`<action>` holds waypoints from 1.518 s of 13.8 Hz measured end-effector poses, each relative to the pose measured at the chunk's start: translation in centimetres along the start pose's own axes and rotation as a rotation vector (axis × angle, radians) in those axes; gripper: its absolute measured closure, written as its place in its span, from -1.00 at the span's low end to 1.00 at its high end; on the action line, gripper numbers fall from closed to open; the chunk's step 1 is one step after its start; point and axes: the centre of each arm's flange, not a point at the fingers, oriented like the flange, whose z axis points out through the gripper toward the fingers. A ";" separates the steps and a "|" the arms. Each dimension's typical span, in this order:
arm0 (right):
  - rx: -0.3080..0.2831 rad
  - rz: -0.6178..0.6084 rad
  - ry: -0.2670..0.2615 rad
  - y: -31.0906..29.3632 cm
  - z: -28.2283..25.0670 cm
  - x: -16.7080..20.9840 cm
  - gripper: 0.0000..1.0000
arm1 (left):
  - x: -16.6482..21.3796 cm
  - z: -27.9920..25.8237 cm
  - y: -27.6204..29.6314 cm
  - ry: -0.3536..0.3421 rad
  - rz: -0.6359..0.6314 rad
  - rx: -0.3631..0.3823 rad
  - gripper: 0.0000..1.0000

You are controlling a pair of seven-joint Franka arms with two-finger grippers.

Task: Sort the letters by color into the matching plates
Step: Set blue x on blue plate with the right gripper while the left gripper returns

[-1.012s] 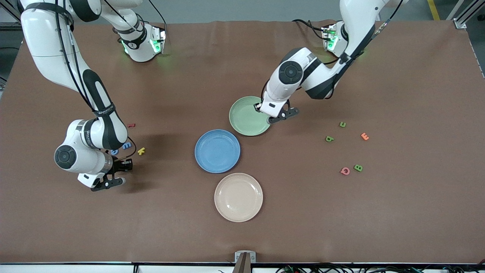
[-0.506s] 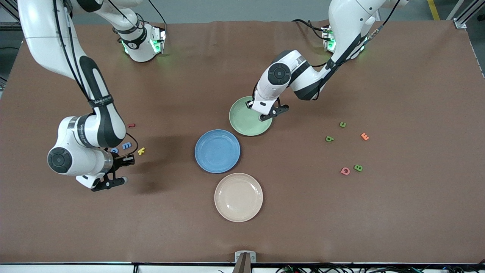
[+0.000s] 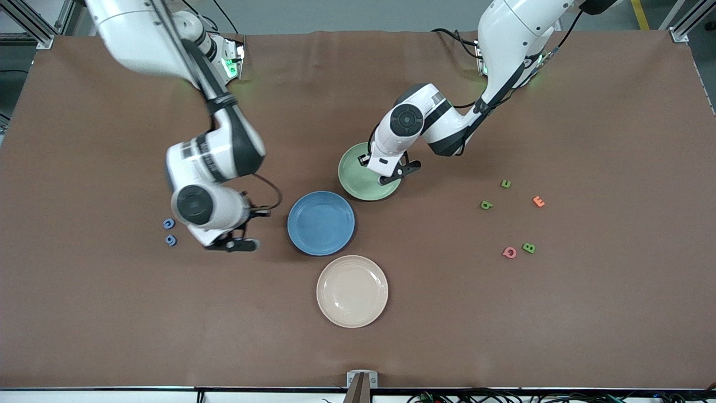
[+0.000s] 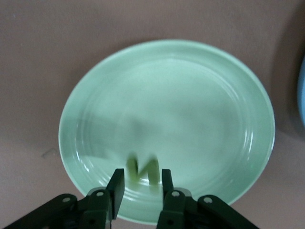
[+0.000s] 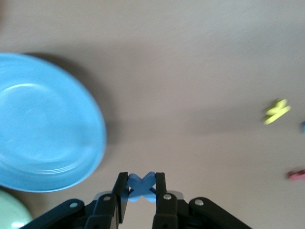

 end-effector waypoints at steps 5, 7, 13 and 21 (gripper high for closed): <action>0.050 0.092 0.063 -6.0 2.6 -1.8 0.45 | 4.0 -2.7 0.0 0.075 -0.019 -0.033 -0.60; 0.063 0.116 0.086 -8.0 4.3 -2.1 0.45 | 7.7 -5.4 -1.2 0.167 -0.008 -0.042 -0.97; 0.092 0.147 0.111 -9.7 7.4 -1.8 0.45 | 20.1 -10.8 -8.5 0.324 -0.068 -0.029 -0.96; 0.095 0.144 0.100 -10.3 7.9 -2.2 0.45 | 22.5 -8.8 -12.9 0.291 -0.425 -0.021 -0.97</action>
